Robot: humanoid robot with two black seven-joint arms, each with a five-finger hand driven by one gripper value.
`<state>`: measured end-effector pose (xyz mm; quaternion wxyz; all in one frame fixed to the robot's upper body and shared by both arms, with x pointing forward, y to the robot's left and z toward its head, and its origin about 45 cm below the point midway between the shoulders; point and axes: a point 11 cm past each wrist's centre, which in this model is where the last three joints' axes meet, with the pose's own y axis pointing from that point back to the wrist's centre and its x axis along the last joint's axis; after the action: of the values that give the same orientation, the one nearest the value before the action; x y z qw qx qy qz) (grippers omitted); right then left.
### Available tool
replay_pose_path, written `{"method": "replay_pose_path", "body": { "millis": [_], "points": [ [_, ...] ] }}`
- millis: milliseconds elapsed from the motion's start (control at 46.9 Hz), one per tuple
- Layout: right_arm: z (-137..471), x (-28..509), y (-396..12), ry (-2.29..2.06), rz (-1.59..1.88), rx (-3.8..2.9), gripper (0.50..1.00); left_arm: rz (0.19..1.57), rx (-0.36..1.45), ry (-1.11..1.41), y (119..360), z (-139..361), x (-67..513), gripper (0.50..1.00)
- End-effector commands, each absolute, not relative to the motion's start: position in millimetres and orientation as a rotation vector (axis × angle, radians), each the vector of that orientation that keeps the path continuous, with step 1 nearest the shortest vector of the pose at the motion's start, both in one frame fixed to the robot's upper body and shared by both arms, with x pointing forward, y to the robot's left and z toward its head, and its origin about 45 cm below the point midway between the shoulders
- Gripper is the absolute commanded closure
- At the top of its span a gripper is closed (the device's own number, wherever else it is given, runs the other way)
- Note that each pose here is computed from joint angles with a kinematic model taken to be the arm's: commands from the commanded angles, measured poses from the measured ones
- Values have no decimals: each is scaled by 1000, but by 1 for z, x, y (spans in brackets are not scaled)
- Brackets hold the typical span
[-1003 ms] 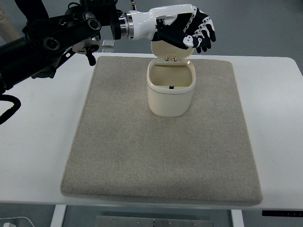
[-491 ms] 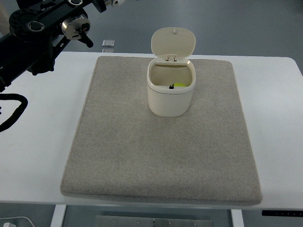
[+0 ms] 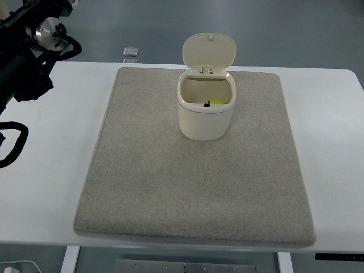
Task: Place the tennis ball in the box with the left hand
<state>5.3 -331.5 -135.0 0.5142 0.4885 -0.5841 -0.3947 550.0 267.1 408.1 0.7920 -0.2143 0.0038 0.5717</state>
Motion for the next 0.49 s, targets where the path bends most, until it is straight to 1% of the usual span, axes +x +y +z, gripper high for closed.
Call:
{"method": "replay_pose_path", "body": {
  "millis": [0,107,149,256,405,469],
  "points": [
    [-135,5,-331,-1405,-949,1174,562,1247,-487,22,276,395,547,694],
    [-135,5,-331,-1404,-948,1174,562,1255,-532,54,285,379,543,699],
    [-135,5,-331,-1404,-948,1174,562,1259,-547,65,284,374,542,699],
    [-135,5,-331,-1405,-949,1174,562,1303,-564,94,294,360,541,699],
    [-135,5,-331,-1405,-949,1174,562,1317,-562,159,286,330,537,699],
    [-135,5,-331,-1405,-949,1174,562,1335,-552,172,286,321,536,699]
  ]
}}
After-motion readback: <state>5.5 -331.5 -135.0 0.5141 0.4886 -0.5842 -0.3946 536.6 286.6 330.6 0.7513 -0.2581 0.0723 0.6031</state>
